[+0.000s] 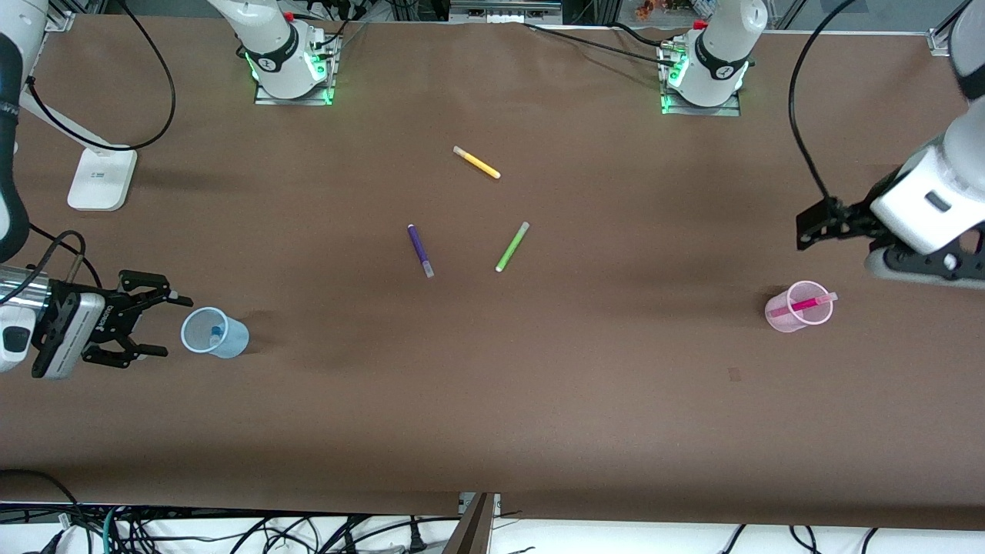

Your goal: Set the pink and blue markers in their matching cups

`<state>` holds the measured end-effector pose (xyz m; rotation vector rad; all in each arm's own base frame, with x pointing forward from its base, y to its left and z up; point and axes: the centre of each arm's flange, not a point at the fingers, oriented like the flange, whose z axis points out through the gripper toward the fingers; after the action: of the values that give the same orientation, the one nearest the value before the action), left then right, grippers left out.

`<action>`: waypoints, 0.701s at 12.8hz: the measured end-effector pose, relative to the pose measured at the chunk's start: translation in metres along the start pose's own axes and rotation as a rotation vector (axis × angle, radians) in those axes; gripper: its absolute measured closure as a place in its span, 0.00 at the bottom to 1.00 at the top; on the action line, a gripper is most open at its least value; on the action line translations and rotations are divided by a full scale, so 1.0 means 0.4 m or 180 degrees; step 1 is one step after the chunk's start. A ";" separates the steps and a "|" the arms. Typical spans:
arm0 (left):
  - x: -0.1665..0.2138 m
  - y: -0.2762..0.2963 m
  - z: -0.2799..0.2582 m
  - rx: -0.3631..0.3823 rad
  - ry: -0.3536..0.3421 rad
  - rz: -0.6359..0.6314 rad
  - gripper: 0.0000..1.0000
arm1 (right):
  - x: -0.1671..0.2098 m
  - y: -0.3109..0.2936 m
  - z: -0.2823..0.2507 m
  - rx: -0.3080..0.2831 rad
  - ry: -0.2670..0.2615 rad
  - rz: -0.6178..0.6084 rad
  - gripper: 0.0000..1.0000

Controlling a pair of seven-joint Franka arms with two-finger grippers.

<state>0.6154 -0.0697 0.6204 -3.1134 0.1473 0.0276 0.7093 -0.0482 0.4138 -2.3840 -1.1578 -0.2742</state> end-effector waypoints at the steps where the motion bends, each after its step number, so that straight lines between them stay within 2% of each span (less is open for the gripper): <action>1: -0.020 0.006 0.005 0.0016 0.0017 -0.0001 0.00 | 0.034 -0.027 -0.004 -0.0089 -0.0147 0.0164 0.00; 3: -0.045 0.013 0.060 -0.0014 -0.0010 -0.0007 0.00 | 0.084 -0.088 -0.025 -0.0280 -0.0433 0.0547 0.00; 5: -0.053 0.005 0.114 -0.0293 -0.0113 -0.0094 0.00 | 0.128 -0.174 -0.054 -0.0454 -0.0735 0.1034 0.00; 6: -0.055 -0.014 0.125 -0.0350 -0.0142 -0.0152 0.00 | 0.150 -0.221 -0.067 -0.0542 -0.0868 0.1294 0.00; 9: -0.063 -0.062 0.124 -0.0372 -0.0134 -0.0255 0.00 | 0.169 -0.333 -0.104 -0.0790 -0.1114 0.2003 0.00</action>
<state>0.5919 -0.0412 0.5718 -3.2293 0.0206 0.1036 0.6484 0.0484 0.5186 -2.9514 -0.4602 0.2316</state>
